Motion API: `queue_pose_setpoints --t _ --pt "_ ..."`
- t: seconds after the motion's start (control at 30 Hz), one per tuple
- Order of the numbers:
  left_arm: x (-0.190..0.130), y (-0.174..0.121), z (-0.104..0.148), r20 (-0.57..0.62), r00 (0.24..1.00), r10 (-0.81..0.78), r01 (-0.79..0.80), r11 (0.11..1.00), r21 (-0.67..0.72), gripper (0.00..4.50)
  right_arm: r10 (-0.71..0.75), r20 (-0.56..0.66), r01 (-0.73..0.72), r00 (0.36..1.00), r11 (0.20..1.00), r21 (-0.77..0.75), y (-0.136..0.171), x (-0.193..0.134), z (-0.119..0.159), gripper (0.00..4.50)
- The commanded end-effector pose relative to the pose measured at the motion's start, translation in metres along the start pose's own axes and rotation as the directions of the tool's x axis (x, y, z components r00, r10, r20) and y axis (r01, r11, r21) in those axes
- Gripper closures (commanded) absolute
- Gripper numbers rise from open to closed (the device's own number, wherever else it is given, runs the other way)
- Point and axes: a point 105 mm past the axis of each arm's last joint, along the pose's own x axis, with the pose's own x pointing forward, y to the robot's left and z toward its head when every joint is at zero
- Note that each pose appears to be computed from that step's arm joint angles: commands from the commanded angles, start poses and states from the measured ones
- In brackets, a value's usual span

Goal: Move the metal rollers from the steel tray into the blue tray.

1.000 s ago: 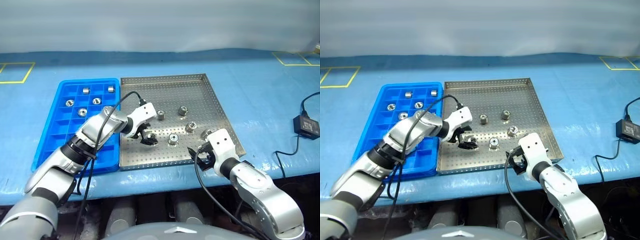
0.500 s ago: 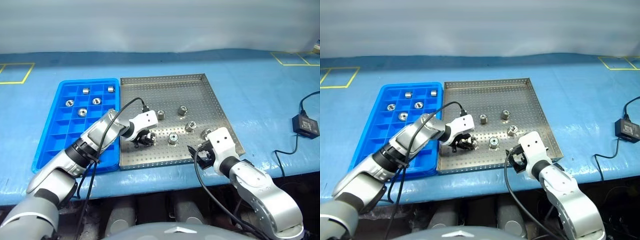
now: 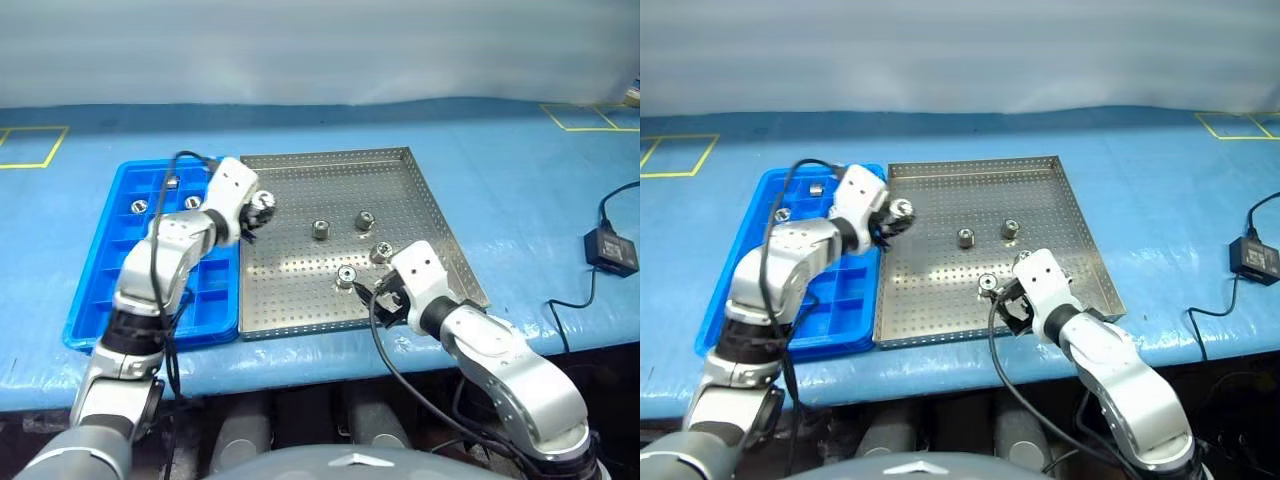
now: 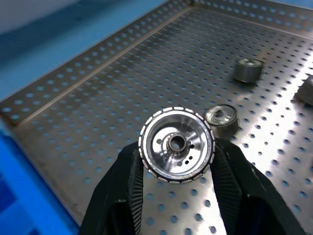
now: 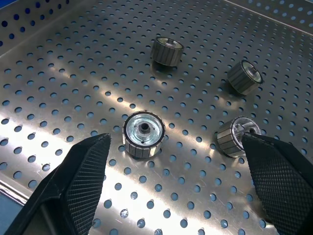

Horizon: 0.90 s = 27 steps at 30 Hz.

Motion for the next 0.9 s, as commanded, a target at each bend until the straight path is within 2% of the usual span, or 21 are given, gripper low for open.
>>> queue_pose_setpoints --t 0.03,0.2,0.33,0.7,0.8,0.87,0.9 --pt "-0.031 0.032 0.016 0.119 0.959 0.259 -0.265 0.964 0.037 2.83 0.065 0.057 -0.063 0.996 0.997 -0.034 0.009 0.004 0.014 0.0" --pt "-0.06 0.059 -0.013 0.07 0.876 0.477 -0.477 0.879 -0.021 2.83 0.192 0.127 -0.183 0.973 0.98 -0.078 0.028 0.013 0.03 0.0" --pt "-0.07 0.071 -0.034 0.006 0.821 0.571 -0.571 0.821 -0.019 2.83 0.24 0.14 -0.227 0.961 0.968 -0.106 0.035 0.017 0.035 0.0" --pt "-0.075 0.092 -0.079 -0.183 0.693 0.697 -0.719 0.687 -0.103 2.83 0.22 0.146 -0.206 0.964 0.973 -0.107 0.031 0.015 0.034 0.0" --pt "-0.071 0.089 -0.084 -0.206 0.704 0.68 -0.709 0.692 -0.137 2.83 0.204 0.145 -0.192 0.968 0.977 -0.092 0.03 0.013 0.032 0.0" --pt "-0.063 0.08 -0.073 -0.159 0.757 0.634 -0.653 0.735 -0.182 2.09 0.197 0.142 -0.186 0.97 0.979 -0.086 0.03 0.012 0.03 0.0" --pt "-0.059 0.076 -0.064 -0.124 0.784 0.608 -0.62 0.761 -0.193 1.88 0.19 0.141 -0.18 0.972 0.98 -0.083 0.029 0.011 0.029 0.0"
